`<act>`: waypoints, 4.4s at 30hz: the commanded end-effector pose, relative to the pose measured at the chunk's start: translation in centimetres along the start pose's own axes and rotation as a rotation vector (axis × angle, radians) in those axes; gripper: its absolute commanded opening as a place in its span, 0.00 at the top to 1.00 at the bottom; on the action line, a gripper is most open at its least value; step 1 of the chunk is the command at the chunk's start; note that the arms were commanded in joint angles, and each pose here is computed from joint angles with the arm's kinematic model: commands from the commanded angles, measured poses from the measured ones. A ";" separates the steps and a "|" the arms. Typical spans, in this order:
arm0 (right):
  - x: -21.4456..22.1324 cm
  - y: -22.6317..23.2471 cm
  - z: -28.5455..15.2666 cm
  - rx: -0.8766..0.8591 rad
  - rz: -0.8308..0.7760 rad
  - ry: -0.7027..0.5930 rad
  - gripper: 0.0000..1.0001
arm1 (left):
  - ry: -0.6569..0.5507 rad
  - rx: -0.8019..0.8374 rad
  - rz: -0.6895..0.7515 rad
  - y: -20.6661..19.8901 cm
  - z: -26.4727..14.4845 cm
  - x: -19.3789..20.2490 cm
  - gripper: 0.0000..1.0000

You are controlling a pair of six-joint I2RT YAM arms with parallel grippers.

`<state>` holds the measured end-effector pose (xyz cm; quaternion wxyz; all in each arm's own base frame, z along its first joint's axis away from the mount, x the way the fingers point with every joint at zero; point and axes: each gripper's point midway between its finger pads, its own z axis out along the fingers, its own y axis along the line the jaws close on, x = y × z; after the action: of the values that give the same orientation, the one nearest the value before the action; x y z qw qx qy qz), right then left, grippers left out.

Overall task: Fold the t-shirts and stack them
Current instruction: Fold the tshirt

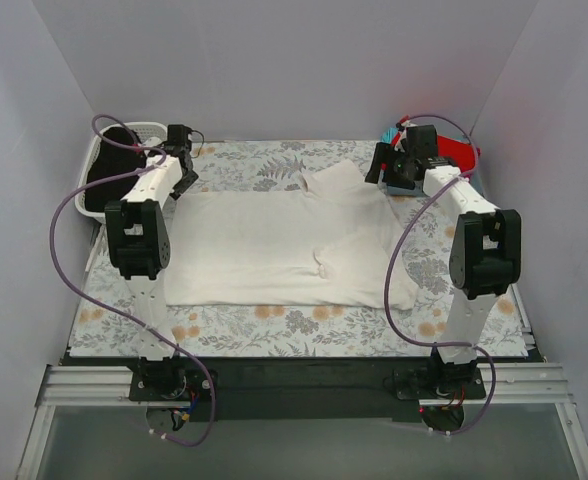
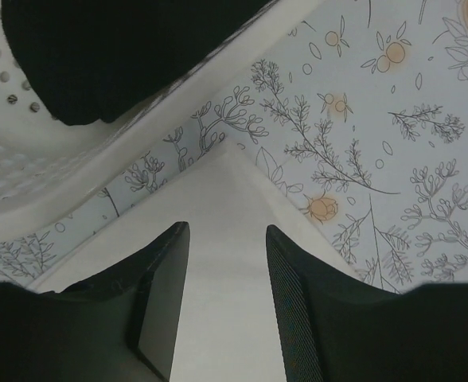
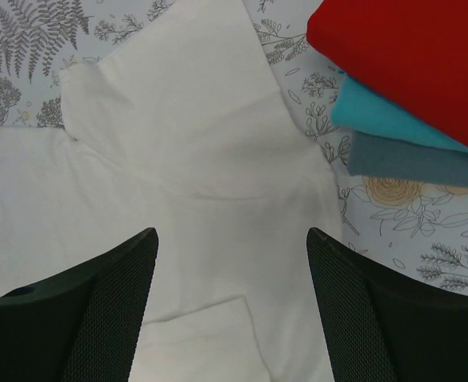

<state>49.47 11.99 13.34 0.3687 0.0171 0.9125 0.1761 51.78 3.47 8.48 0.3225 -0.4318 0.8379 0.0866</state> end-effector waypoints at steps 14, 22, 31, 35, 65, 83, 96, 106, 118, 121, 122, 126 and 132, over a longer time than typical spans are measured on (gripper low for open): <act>-2.9 0.2 4.7 -0.049 -0.075 -0.086 0.20 | -0.093 -0.125 0.043 -0.7 4.3 -0.6 0.59; -1.7 -1.4 6.4 0.006 -0.103 -0.048 0.20 | -0.074 -0.128 0.058 -0.5 5.0 0.3 0.65; -0.7 -3.2 8.2 0.064 -0.137 0.008 0.20 | -0.048 -0.127 0.068 -0.5 5.6 1.2 0.76; -0.3 -2.9 9.1 0.058 -0.137 0.029 0.23 | -0.037 -0.121 0.070 -0.5 5.7 1.5 0.82; -1.1 -1.9 10.1 0.170 -0.111 -0.021 0.89 | -0.043 -0.046 0.060 -0.6 4.8 0.6 0.94; -3.6 0.1 3.8 0.136 -0.081 -0.167 0.99 | -0.101 0.042 -0.028 -0.5 1.1 -2.4 0.98; -0.7 -0.3 -0.1 0.146 -0.051 -0.173 0.99 | -0.106 0.091 -0.087 1.3 -1.1 -3.5 1.00; 2.1 -1.2 -3.6 0.167 -0.017 -0.173 0.99 | -0.103 0.075 -0.112 3.7 -2.9 -3.3 1.00; 6.5 -0.8 -7.0 0.109 0.062 -0.145 0.99 | -0.046 0.038 -0.138 7.6 -3.8 -1.0 1.00; 7.6 -0.7 -7.4 0.095 0.078 -0.131 0.99 | -0.025 0.033 -0.148 8.5 -4.0 -0.1 1.00; 7.8 -0.7 -7.6 0.091 0.083 -0.129 0.99 | -0.019 0.030 -0.151 8.8 -4.0 0.2 1.00; 9.3 -0.8 -8.1 0.083 0.097 -0.114 0.99 | 0.012 0.027 -0.174 9.9 -4.0 1.3 1.00; 10.6 -1.0 -8.9 0.084 0.111 -0.111 0.99 | 0.045 0.024 -0.188 11.2 -4.3 3.1 1.00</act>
<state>35.67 10.21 10.53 0.3849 0.0845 0.9070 0.1488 40.06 6.11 6.35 0.2892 -0.4938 0.8185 0.0506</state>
